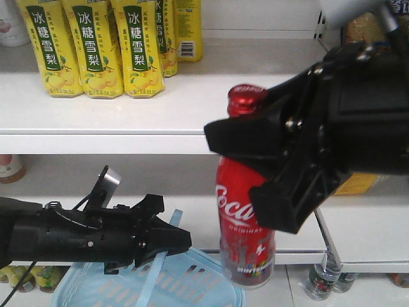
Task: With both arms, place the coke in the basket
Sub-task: 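Lift the bottle off the shelf and lower it toward the basket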
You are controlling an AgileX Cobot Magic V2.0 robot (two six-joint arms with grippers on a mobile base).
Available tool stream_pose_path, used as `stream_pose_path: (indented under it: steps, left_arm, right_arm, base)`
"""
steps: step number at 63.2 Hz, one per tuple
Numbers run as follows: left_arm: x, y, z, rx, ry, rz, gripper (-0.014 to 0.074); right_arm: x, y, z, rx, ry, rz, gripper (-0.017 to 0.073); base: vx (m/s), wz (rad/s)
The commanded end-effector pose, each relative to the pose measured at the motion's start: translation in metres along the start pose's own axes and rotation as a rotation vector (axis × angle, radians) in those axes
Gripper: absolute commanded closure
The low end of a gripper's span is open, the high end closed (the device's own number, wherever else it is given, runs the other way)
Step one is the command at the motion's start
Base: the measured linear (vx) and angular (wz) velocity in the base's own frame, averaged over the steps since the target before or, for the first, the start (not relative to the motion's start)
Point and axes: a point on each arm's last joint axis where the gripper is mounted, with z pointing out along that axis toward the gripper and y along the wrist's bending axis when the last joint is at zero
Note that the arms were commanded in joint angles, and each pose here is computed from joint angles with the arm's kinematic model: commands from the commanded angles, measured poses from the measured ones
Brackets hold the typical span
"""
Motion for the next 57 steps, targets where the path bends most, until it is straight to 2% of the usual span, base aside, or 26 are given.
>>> stream_pose_path:
  steps: [1,5,11,21,31,41,50,57]
  left_arm:
    - [0.001,-0.023,-0.007,0.117,-0.007,-0.001,0.0600]
    - [0.001,-0.023,-0.007,0.117,-0.007,-0.001,0.0600]
    - [0.001,-0.023,-0.007,0.117,-0.007,-0.001,0.0600]
    - [0.001,-0.023,-0.007,0.117,-0.007,-0.001,0.0600]
    - [0.001,-0.023,-0.007,0.117,-0.007,-0.001,0.0600]
    - [0.001,-0.023,-0.007,0.117,-0.007,-0.001,0.0600]
    - [0.001,-0.023,-0.007,0.117,-0.007,-0.001,0.0600]
    - [0.001,-0.023,-0.007,0.117,-0.007,-0.001,0.0600]
  right_arm:
    - [-0.011,0.003,0.002,-0.036,-0.047,0.060,0.0564]
    - [-0.006,0.002,0.017,-0.047,0.030,0.083,0.0564]
    - [0.002,0.000,0.040,-0.052,0.118,0.147,0.0564]
    - [0.028,-0.005,0.077,-0.040,0.218,0.235,0.0564]
    - [0.061,-0.007,0.096,-0.024,0.239,0.348,0.0564]
    - [0.090,-0.007,0.107,-0.019,0.261,0.423,0.0564]
    - [0.113,-0.011,0.115,0.015,0.229,0.476,0.0564]
    - [0.130,-0.013,0.118,0.045,0.218,0.495,0.0561]
  base:
    - [0.00,0.00]
    - [0.00,0.00]
    - [0.00,0.00]
    - [0.00,0.00]
    - [0.00,0.00]
    - [0.00,0.00]
    - [0.00,0.00]
    - [0.00,0.00]
